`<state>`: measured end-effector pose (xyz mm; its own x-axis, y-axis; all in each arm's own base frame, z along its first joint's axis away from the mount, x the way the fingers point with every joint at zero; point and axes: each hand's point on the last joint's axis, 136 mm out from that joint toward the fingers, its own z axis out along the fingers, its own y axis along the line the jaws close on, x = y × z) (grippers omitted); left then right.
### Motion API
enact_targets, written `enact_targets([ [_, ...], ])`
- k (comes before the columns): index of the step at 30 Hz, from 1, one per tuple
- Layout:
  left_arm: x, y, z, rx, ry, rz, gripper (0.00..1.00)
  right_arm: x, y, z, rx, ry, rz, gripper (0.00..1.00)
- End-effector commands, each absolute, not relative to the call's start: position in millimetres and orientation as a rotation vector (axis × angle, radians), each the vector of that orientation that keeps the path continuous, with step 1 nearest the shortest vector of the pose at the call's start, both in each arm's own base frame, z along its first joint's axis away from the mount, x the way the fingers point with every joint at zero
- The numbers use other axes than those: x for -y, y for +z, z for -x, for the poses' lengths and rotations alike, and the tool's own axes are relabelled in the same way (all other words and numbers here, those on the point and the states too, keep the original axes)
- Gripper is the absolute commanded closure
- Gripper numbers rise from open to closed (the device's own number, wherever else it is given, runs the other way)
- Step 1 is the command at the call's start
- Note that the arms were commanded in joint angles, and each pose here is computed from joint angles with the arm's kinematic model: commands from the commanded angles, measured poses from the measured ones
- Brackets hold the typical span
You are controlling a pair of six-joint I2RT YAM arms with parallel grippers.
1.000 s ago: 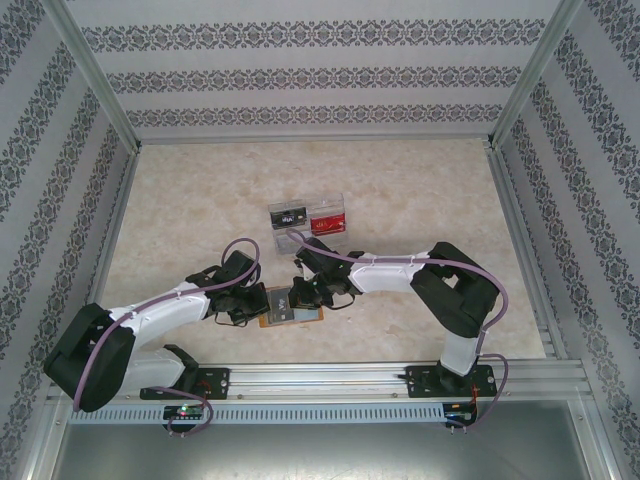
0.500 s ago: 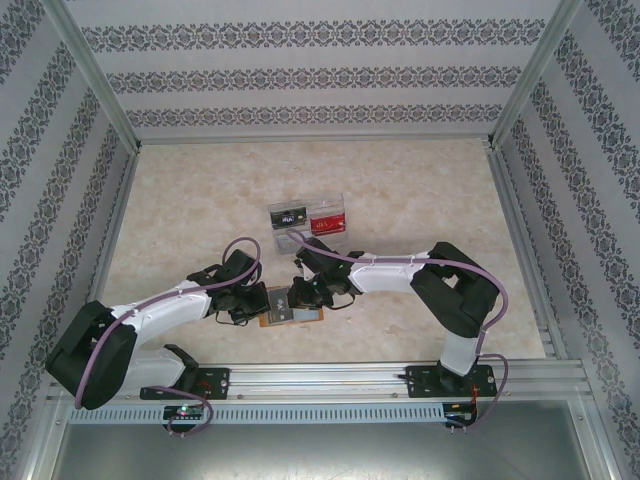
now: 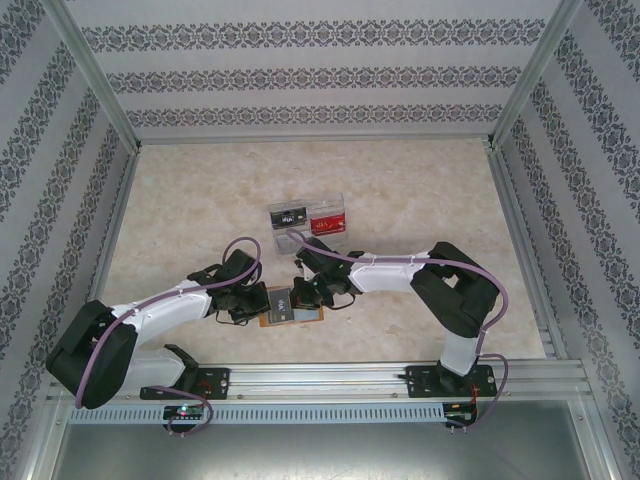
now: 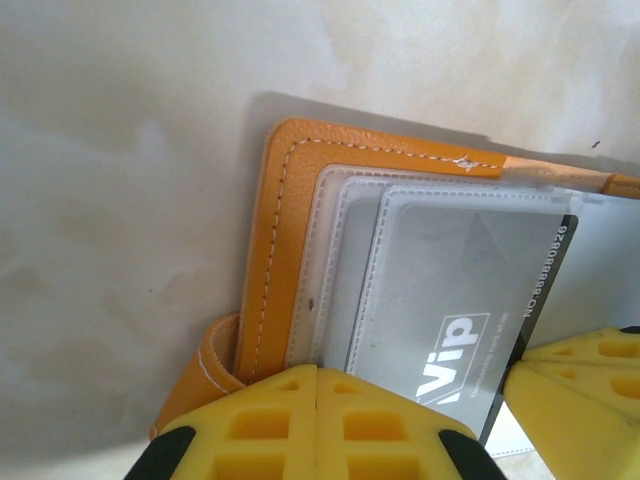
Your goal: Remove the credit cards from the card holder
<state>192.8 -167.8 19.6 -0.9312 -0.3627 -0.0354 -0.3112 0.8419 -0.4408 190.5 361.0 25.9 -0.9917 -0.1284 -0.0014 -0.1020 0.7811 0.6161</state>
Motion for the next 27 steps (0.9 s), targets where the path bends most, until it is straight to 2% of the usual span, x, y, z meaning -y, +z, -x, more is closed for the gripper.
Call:
enact_targets([
  [1,153.0,7.0,-183.2,-2.955,-0.554,0.559,1.00,-343.4,21.7,-194.8,2.958,-0.946,-0.142,1.00],
  [11,153.5,7.7,-183.3,-2.951,-0.560,0.556,1.00,-336.2,27.5,-195.3,2.950,-0.978,-0.147,0.99],
  [14,153.9,8.4,-184.1,-2.949,-0.565,0.557,1.00,-345.1,28.8,-196.2,2.944,-0.999,-0.171,0.80],
  [15,153.7,8.1,-183.5,-2.950,-0.564,0.558,1.00,-347.5,29.1,-196.7,2.944,-1.002,-0.177,0.78],
  [27,153.2,7.6,-181.8,-2.954,-0.563,0.558,1.00,-361.0,31.6,-202.2,2.934,-1.042,-0.202,0.81],
])
